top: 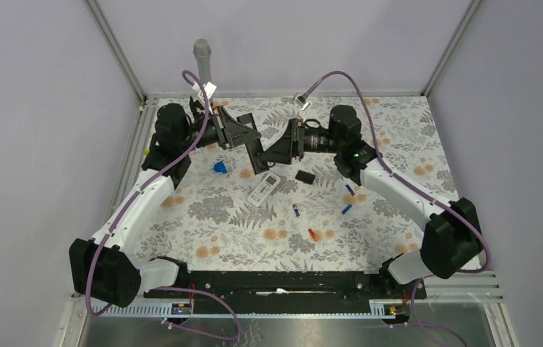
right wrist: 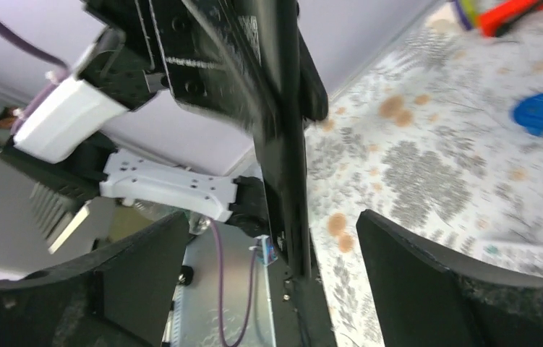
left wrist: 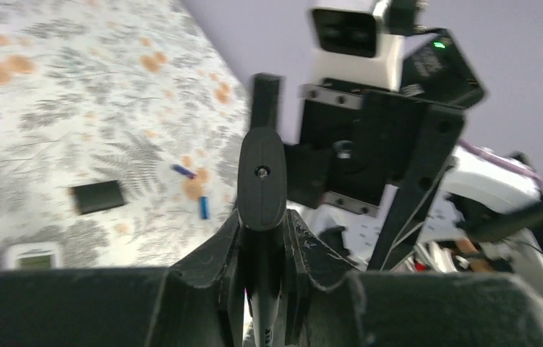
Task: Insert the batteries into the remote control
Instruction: Adjust the remote control, then pick up the battery from the center of the board.
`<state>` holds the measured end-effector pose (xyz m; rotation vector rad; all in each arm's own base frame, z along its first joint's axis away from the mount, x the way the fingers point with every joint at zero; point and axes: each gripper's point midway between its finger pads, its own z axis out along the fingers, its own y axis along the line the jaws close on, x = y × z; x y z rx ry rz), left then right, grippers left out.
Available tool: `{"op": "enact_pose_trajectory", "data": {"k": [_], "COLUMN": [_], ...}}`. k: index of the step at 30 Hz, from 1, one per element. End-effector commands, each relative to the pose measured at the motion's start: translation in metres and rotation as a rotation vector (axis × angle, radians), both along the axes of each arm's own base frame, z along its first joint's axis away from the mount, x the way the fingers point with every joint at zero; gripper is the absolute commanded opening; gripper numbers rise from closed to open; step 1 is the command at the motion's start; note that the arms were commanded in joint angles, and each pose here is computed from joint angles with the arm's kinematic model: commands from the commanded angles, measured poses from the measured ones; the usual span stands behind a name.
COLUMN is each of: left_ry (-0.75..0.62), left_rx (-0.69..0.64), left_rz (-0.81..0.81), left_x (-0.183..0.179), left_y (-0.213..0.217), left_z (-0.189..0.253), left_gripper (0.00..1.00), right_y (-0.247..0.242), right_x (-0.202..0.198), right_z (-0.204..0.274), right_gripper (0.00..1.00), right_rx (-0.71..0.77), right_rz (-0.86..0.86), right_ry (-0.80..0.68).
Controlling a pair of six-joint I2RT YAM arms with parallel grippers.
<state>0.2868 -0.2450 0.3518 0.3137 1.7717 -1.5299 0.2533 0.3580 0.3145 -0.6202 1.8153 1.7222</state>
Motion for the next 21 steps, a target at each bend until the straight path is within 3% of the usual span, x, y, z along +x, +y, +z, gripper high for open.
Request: {"op": "enact_pose_trajectory", "data": {"k": [1,3,6,11,14,21], "left_ry": [-0.098,-0.074,-0.038,-0.033,-0.033,-0.014], "left_rx": [0.159,0.212,0.272,0.288,0.282,0.275], "left_rz": [0.256,0.367,0.510,0.602,0.622,0.615], "left_x": [0.028,0.041,0.055,0.059,0.059,0.060], "left_y": [0.033,0.049,0.070,0.085,0.089,0.089], "left_z": [0.002,-0.011,-0.026,-0.030,-0.029,-0.037], "left_gripper": [0.00,0.00,0.00,0.00,0.00,0.00], "right_y": [-0.039,-0.054,-0.075,-0.106,-0.117,-0.137], "right_x": [0.026,0.031,0.030,0.021,0.009,-0.038], "right_z": [-0.013,-0.056,-0.122,-0.212,-0.236,-0.265], "right_gripper": [0.94,0.89,0.72,0.55,0.56,0.74], "right_rx": [-0.138,-0.309,-0.567,-0.941,-1.035,-1.188], "right_rz": [-0.218,-0.285,-0.355,-0.467,-0.472,-0.308], "right_ry": [-0.067,-0.022,0.042,0.136,0.164,0.208]}}
